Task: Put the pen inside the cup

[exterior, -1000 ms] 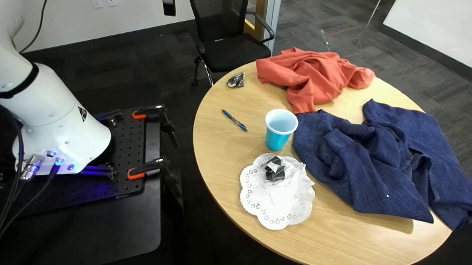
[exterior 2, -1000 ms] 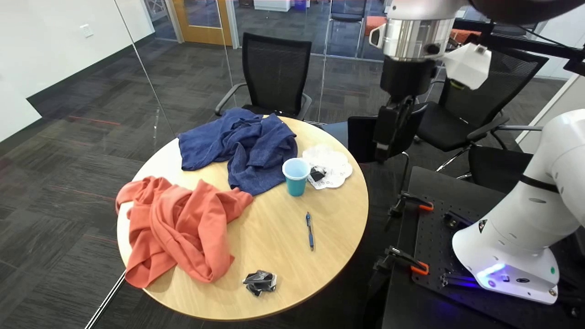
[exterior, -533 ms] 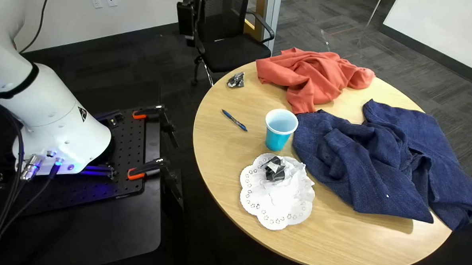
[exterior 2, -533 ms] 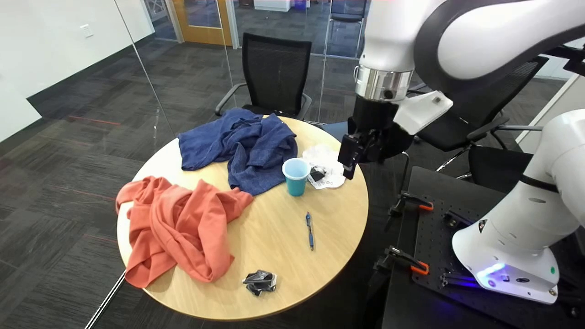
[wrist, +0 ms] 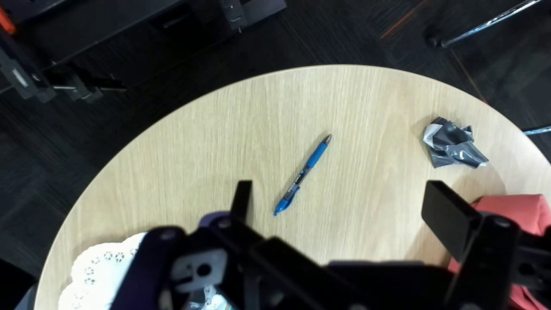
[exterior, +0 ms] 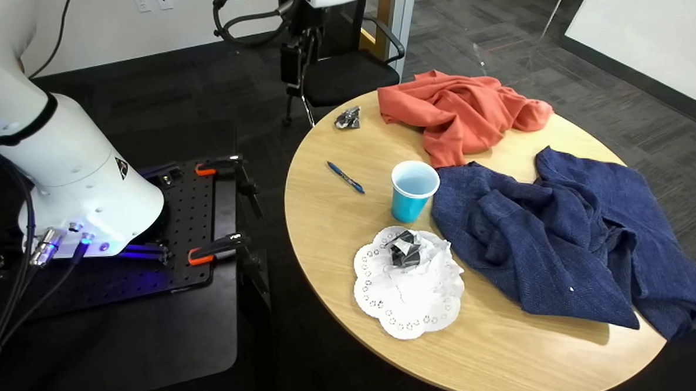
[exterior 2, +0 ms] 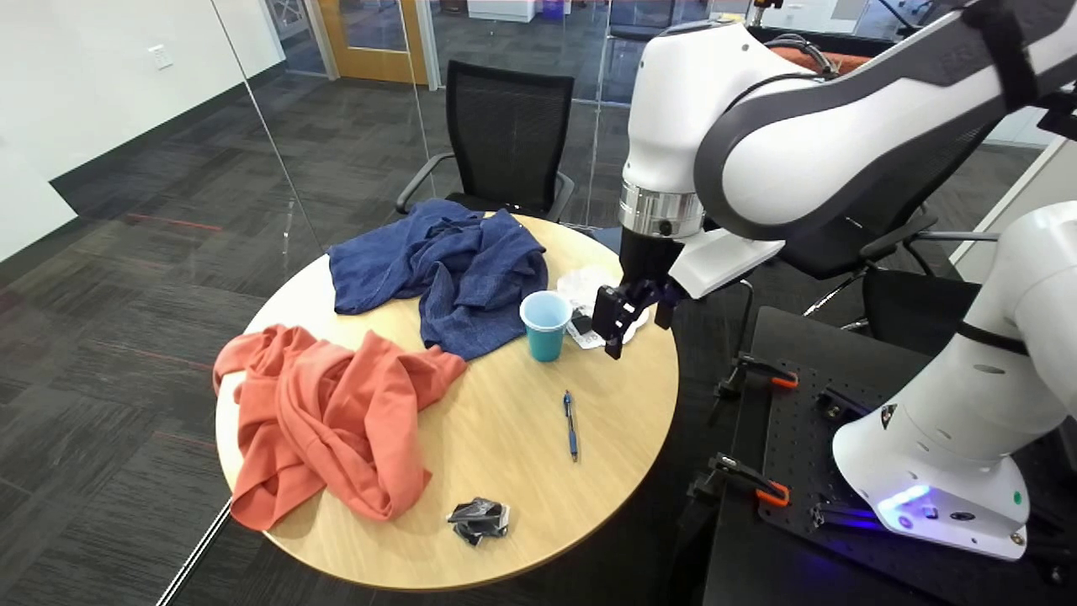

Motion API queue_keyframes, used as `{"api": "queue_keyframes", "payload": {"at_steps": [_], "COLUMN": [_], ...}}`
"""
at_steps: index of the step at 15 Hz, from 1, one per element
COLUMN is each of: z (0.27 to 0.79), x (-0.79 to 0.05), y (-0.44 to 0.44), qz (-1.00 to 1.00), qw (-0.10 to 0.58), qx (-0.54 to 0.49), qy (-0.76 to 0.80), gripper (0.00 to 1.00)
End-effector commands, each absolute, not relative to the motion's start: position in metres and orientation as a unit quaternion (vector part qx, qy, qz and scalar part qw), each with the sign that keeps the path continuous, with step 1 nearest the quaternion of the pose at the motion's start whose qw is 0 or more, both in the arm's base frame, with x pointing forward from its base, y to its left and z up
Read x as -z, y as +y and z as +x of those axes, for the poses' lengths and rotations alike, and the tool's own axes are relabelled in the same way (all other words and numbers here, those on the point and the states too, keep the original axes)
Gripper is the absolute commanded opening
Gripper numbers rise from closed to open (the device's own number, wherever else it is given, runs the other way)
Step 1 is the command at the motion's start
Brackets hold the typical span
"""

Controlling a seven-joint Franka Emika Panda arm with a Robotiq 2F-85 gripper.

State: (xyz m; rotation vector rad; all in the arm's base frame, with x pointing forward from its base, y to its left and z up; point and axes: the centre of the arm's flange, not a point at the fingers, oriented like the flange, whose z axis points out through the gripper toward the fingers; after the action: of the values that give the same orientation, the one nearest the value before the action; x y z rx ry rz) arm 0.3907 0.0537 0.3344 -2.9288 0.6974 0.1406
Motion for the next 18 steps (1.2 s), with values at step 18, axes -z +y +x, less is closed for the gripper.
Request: {"api": "queue_keyframes", "payload": {"at_steps": [18], "z": [0.441], "x": [-0.224], "y": [0.059], "qz": [-0.928], "qw": [0.067], "qx": [-0.042], "qy": [0.365], "gripper": [1.0]}}
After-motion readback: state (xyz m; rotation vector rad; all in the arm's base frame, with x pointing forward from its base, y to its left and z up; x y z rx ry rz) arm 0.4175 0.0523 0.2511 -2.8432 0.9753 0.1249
